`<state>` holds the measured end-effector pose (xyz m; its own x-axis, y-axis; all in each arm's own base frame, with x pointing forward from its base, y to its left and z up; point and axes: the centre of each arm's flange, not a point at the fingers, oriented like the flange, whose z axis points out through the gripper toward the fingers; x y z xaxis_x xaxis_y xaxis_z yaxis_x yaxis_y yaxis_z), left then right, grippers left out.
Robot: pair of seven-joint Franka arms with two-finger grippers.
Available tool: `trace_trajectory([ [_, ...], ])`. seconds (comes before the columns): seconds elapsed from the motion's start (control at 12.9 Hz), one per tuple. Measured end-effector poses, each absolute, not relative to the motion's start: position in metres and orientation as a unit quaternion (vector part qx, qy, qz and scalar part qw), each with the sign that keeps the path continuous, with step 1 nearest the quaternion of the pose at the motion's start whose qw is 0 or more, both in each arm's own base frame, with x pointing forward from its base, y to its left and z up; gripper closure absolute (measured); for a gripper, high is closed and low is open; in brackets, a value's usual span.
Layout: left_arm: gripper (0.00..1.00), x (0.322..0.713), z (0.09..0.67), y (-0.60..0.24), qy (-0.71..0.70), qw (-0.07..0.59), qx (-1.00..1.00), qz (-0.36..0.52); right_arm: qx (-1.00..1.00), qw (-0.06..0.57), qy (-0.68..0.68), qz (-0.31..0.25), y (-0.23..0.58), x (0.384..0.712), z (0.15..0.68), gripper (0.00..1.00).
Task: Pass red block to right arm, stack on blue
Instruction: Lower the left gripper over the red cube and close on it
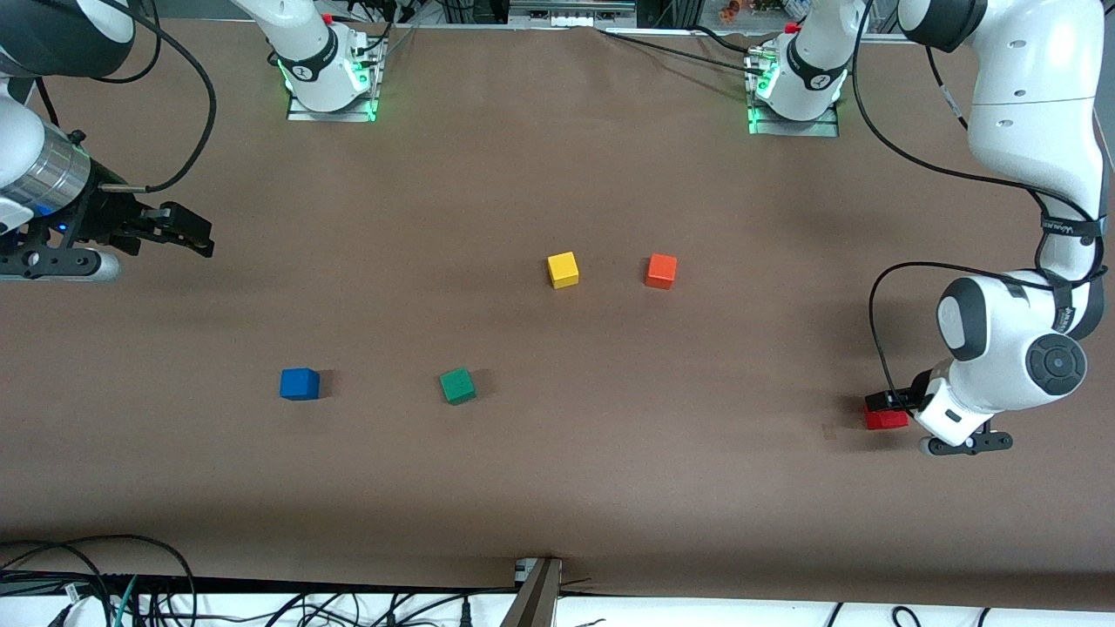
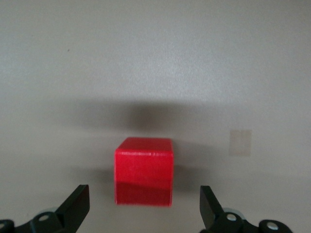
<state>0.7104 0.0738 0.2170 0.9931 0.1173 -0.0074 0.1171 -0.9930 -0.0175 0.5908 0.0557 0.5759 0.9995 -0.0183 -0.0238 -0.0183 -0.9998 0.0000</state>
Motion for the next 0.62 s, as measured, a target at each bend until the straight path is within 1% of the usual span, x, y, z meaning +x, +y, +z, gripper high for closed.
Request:
trace_trajectory([
  [0.31,0.0,0.71,0.199,0.074,-0.059,0.009,-0.998,0.005,-1.0,-0.001,0.009,0.012,0.056,0.591,0.576,0.0],
  [0.62,0.0,0.708,0.189,0.073,-0.073,-0.007,-0.997,0.009,-1.0,-0.001,0.009,0.012,0.055,0.591,0.575,0.0],
])
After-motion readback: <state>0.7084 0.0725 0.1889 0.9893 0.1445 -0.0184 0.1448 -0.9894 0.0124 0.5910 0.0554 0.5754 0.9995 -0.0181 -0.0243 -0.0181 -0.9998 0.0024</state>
